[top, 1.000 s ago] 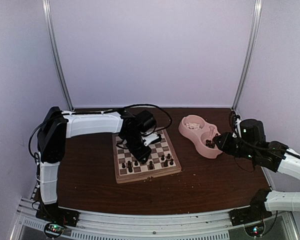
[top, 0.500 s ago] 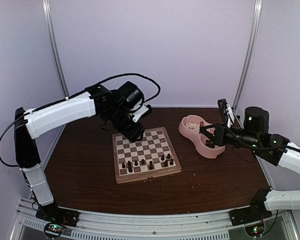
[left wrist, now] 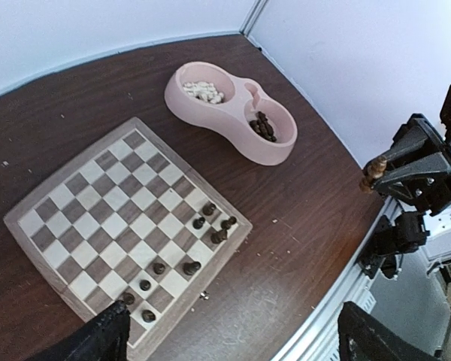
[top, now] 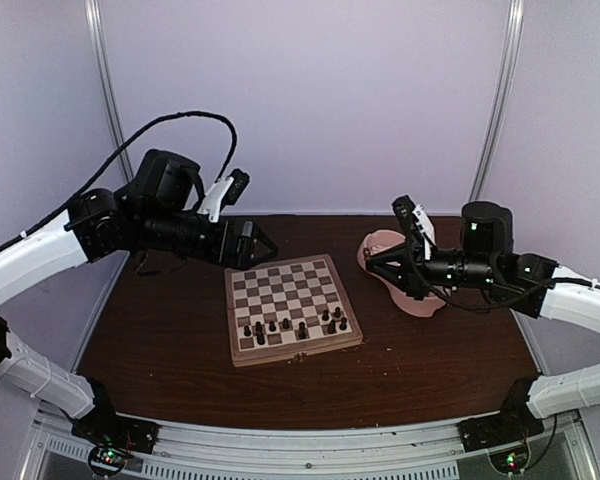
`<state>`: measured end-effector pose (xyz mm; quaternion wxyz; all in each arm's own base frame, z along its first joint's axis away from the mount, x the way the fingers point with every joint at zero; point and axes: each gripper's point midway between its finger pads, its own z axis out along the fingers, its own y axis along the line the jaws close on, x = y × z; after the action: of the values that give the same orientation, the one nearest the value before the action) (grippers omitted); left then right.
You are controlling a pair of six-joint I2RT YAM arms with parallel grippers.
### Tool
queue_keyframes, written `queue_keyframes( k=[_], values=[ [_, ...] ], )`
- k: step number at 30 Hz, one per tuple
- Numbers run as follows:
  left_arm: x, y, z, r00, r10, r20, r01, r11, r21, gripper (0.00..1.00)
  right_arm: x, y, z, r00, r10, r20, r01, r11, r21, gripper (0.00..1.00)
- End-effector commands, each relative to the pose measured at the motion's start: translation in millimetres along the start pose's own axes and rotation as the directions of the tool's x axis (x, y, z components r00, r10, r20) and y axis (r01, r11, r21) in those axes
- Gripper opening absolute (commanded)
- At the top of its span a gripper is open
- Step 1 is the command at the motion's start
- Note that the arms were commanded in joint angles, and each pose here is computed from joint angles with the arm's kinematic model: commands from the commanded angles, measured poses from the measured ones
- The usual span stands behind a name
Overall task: Set up the chess pieces on the board
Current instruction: Adjust the chess pile.
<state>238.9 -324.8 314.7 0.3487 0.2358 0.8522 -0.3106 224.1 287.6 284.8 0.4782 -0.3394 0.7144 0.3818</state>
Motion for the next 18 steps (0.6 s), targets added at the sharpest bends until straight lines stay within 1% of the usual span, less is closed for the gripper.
queue_keyframes(
  k=[1,3,5,9,10,15,18],
  values=[
    [-19,-22,-4,0.976,-0.170,0.132,0.138,0.965,0.224,0.92,-7,12,15,0.989,-0.142,-0.032,0.142,0.990,0.003,0.05],
    [-15,-27,0,0.980,-0.183,0.077,0.160,0.957,0.243,0.88,-3,19,24,0.979,-0.192,-0.065,0.192,0.981,0.002,0.05],
    [-9,-33,8,0.980,-0.200,-0.002,0.193,0.948,0.254,0.84,-1,27,33,0.969,-0.232,-0.090,0.232,0.973,-0.007,0.06],
    [6,-47,29,0.961,-0.239,-0.140,0.272,0.908,0.318,0.71,5,42,52,0.944,-0.299,-0.139,0.299,0.954,-0.024,0.06],
    [10,-51,33,0.955,-0.243,-0.172,0.288,0.898,0.333,0.70,3,45,56,0.937,-0.320,-0.144,0.319,0.947,-0.028,0.06],
    [21,-58,48,0.937,-0.250,-0.244,0.327,0.876,0.354,0.67,7,58,73,0.902,-0.387,-0.189,0.388,0.921,-0.037,0.06],
    [25,-61,52,0.932,-0.248,-0.265,0.334,0.870,0.362,0.63,8,62,78,0.894,-0.403,-0.197,0.402,0.915,-0.046,0.05]
  ],
)
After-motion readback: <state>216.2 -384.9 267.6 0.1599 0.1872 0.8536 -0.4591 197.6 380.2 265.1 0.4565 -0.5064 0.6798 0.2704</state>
